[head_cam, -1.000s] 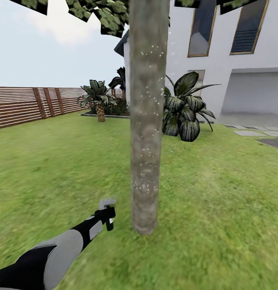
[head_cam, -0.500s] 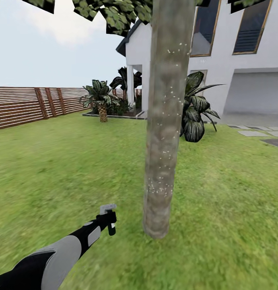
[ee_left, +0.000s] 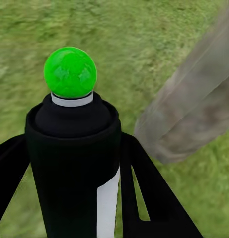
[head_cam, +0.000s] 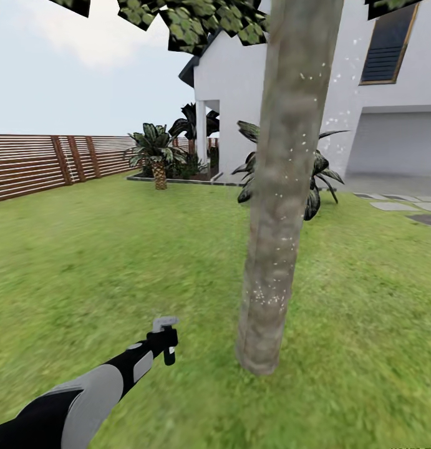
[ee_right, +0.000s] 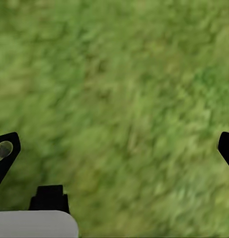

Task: In the garden, pick up the pesticide atomizer on the floor and spray pesticide onto both trees until each tree trunk is fully covered.

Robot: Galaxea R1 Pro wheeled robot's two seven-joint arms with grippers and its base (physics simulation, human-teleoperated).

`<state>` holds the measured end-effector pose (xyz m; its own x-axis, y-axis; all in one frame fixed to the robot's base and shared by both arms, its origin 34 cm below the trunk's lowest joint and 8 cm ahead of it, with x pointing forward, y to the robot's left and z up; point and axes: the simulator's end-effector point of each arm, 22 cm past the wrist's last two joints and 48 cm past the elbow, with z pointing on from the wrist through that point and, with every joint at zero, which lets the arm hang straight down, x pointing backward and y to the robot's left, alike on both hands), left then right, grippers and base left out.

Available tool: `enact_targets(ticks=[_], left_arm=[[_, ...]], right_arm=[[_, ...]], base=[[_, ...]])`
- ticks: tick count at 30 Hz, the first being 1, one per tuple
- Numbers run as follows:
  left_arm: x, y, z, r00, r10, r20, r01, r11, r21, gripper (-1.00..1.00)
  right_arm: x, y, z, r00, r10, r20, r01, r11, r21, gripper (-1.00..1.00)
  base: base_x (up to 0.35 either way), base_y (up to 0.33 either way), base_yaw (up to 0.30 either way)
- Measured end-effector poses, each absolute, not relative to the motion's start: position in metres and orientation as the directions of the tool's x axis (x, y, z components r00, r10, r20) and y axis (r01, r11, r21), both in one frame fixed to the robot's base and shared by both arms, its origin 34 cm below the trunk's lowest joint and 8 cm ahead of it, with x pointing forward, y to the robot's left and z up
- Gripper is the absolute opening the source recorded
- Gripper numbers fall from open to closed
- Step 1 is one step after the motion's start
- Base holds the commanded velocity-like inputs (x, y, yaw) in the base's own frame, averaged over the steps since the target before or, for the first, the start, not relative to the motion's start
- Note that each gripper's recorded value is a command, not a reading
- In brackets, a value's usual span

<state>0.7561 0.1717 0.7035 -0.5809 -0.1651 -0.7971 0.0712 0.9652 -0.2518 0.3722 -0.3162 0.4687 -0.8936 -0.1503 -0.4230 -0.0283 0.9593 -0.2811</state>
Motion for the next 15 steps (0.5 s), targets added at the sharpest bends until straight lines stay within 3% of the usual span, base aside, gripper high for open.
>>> enact_targets(ticks=[15], left_arm=[[0.755,0.116,0.73,-0.557,-0.166,-0.814,0.253,0.899,-0.357,-1.0]], right_arm=[[0.383,-0.293,0.471,-0.88,-0.143,-0.452,-0.028,0.968,-0.251,1.0]], base=[[0.117,0.35,-0.271]])
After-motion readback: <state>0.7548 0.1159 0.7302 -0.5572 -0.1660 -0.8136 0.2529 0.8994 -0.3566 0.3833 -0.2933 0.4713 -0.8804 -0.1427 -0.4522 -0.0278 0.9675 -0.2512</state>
